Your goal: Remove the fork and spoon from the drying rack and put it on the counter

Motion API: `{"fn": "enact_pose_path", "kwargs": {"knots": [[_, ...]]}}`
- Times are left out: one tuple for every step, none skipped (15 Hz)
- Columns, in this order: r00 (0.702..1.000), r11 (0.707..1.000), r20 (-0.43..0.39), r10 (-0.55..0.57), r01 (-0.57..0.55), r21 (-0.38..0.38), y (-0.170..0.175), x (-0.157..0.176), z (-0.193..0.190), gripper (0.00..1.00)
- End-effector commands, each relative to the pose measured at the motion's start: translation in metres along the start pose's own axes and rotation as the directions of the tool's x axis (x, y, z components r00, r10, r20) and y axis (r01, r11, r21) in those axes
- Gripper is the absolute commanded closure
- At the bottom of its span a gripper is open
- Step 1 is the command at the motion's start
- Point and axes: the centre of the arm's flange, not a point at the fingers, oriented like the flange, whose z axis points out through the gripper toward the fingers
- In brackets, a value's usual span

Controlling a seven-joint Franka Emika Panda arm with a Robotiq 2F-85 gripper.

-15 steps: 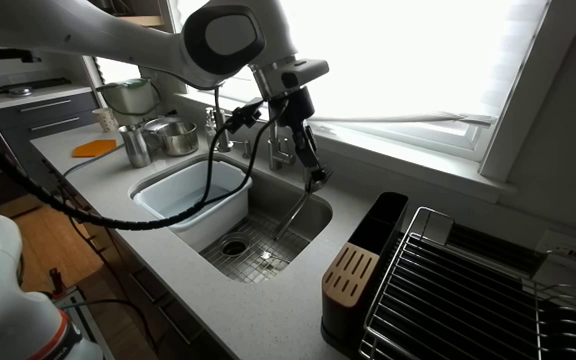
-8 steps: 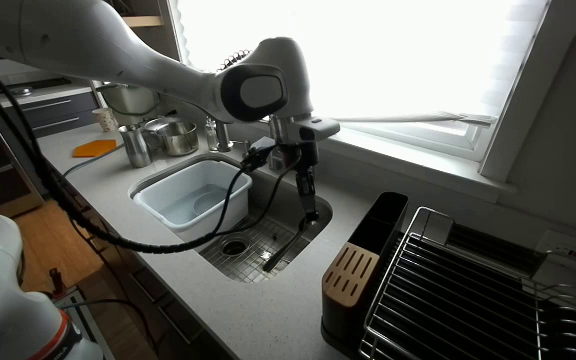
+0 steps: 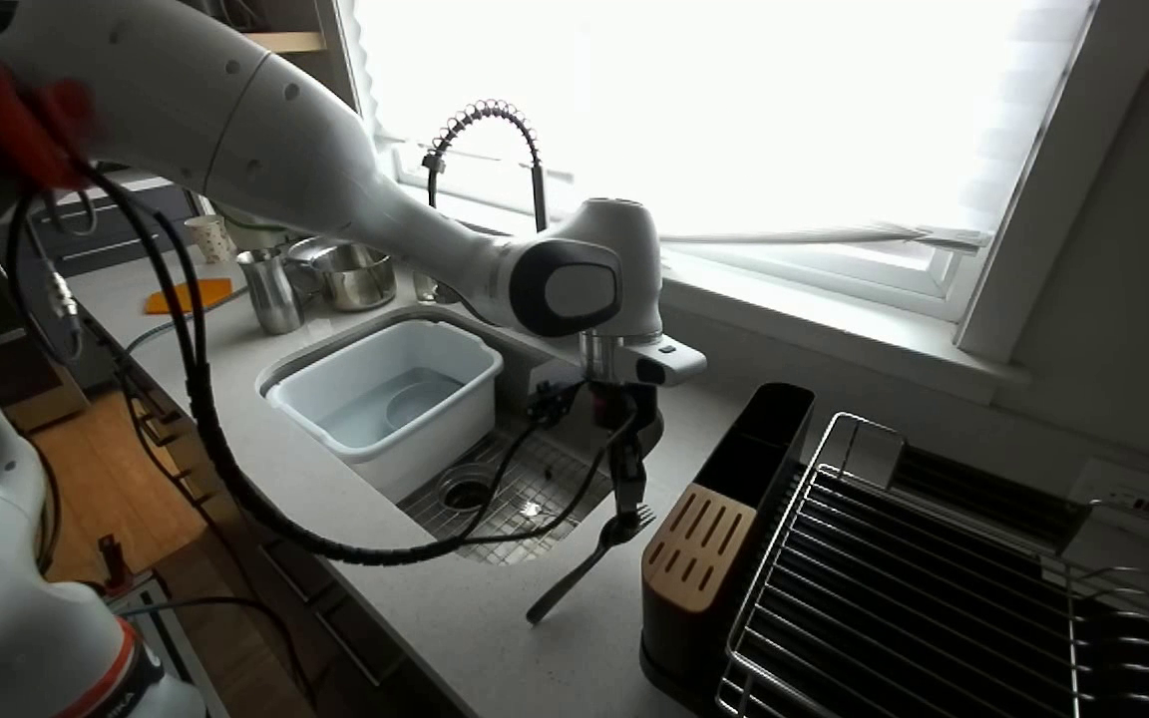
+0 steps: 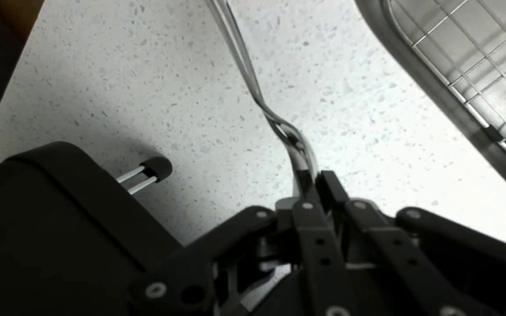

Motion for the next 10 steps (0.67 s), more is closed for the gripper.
{"fn": "enact_pose_path", "kwargs": {"knots": [[0.999,0.999,-0.020,-0.037,0.037,-0.002,-0.006,0.015,0.017,0.98],[0.999,0.999,-0.022,-0.043,0.043,0.003,-0.007,0.017,0.019,0.98],[0.998,0.999,-0.039,-0.041,0.041,-0.001,-0.009,0.018,0.021,0.98],[0.998,0.999,-0.045,-0.043,0.043,0.001,-0.010,0.018,0.023,0.98],[0.997,0.999,-0.057,-0.047,0.047,0.007,-0.012,0.019,0.024,0.98],[0.997,0.999,-0.059,-0.049,0.050,0.012,-0.013,0.019,0.026,0.98],[0.997,0.999,-0.060,-0.051,0.052,0.013,-0.015,0.019,0.027,0.98],[0.997,0.998,-0.060,-0.053,0.055,0.017,-0.016,0.019,0.029,0.98],[0.997,0.998,-0.062,-0.055,0.056,0.016,-0.017,0.019,0.031,0.98],[0.996,0.998,-0.061,-0.058,0.059,0.016,-0.018,0.019,0.032,0.98]]}}
